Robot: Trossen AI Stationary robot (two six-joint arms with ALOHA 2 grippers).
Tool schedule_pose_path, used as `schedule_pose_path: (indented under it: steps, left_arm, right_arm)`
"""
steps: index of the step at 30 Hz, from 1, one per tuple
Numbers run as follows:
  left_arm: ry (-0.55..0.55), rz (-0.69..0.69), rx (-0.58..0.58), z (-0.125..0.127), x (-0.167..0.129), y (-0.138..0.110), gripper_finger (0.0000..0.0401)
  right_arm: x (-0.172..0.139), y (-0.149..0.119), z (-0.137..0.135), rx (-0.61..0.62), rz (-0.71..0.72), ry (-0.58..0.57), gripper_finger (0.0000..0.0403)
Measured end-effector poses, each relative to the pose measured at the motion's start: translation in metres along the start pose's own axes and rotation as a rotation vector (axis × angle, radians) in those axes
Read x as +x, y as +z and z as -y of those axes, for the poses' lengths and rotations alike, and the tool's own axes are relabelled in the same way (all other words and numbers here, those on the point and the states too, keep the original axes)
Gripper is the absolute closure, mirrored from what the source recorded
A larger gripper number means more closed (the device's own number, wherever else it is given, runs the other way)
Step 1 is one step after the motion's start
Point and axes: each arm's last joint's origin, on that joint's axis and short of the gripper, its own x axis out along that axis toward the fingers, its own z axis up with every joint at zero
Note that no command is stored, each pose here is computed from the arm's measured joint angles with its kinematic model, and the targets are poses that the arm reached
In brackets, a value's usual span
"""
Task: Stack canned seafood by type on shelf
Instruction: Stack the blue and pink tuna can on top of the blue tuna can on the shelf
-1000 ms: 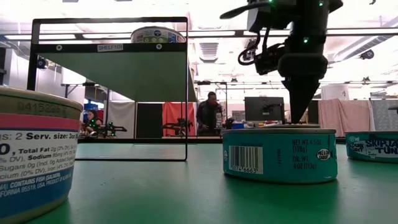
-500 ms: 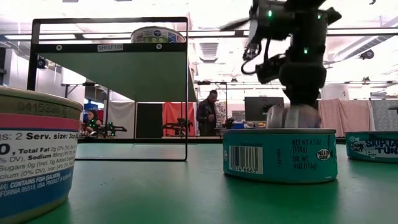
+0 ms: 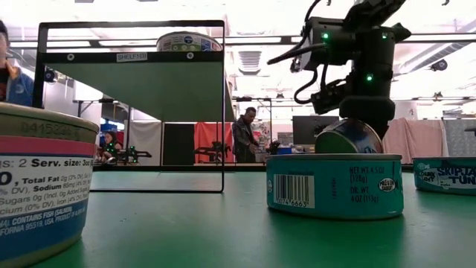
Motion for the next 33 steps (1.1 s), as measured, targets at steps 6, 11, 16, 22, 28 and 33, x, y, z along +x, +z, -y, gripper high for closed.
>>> schedule_pose_path:
  steps: [6, 11, 16, 22, 28, 33]
  left_arm:
    - [0.001, -0.003, 0.004, 0.000, 0.000, 0.000, 0.0168]
    - [0.001, -0.004, 0.004, 0.000, 0.000, 0.000, 0.0168]
    - [0.001, -0.005, 0.003, 0.000, 0.000, -0.001, 0.0168]
    - [0.001, -0.005, 0.003, 0.000, 0.000, -0.001, 0.0168]
    - [0.001, -0.005, 0.003, 0.000, 0.000, -0.001, 0.0168]
    - [0.002, -0.010, 0.011, 0.000, 0.000, -0.001, 0.0168]
  right_arm:
    - [-0.010, 0.003, 0.006, 0.019, 0.033, -0.003, 0.0394]
    - [-0.022, 0.002, 0.013, 0.039, 0.074, -0.022, 0.0394]
    - [-0.039, -0.001, 0.017, 0.061, 0.139, -0.006, 0.0394]
    - [-0.068, -0.010, 0.027, 0.195, 0.238, 0.014, 0.0394]
    - [-0.089, -0.022, 0.024, 0.323, 0.303, 0.099, 0.0393]
    - [-0.092, -0.032, 0.002, 0.293, 0.303, 0.136, 0.0394]
